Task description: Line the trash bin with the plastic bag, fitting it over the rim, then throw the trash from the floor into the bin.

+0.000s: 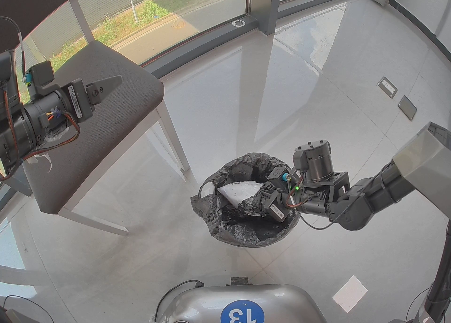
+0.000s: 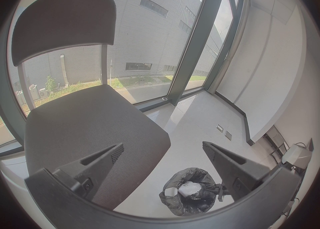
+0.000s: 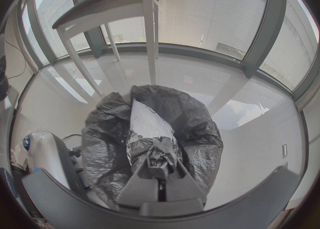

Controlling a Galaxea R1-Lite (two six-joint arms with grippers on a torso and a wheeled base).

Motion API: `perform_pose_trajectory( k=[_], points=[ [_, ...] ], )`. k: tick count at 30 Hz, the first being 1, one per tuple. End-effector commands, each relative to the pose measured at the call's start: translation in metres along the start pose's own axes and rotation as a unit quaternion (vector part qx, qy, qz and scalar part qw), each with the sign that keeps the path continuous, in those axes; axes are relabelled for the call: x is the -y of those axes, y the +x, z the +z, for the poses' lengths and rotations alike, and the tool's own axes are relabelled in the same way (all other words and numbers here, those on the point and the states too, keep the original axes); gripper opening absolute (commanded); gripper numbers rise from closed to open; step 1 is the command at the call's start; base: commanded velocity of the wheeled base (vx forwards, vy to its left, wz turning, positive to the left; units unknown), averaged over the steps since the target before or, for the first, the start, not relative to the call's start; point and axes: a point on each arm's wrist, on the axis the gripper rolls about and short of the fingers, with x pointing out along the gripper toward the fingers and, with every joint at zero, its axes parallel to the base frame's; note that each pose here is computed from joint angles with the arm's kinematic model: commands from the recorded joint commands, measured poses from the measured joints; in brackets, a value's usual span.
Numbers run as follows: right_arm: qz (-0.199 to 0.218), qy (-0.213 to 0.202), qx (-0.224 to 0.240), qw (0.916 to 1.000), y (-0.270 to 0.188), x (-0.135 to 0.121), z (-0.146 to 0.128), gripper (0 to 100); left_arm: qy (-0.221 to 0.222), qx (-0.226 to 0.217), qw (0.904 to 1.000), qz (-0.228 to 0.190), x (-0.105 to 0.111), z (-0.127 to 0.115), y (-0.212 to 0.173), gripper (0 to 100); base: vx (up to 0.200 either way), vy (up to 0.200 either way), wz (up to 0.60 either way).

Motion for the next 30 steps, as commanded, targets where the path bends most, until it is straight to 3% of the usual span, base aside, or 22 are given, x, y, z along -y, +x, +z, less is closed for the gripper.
perform_pose_trajectory(
  k=[1,15,22,30],
  points=[
    [-0.004,0.005,-0.034,0.9994,0.030,0.012,-0.019,0,0.000,0.001,1.0000,0.005,-0.003,0.000,0.000,100,0.000,0.000,0.00],
    [-0.013,0.008,-0.027,0.9995,0.048,0.020,-0.015,0,0.000,-0.005,0.9999,0.010,-0.005,-0.003,0.000,100,0.000,0.000,0.00],
    [-0.003,-0.003,-0.004,1.0000,0.049,0.008,0.008,0,0.000,-0.003,0.9999,0.013,-0.007,-0.005,0.000,100,0.000,0.000,0.00],
    [0.007,-0.005,-0.016,0.9998,0.052,0.002,0.005,0,-0.001,-0.001,0.9999,0.014,-0.007,-0.004,-0.002,100,0.000,0.000,0.00]
  ],
)
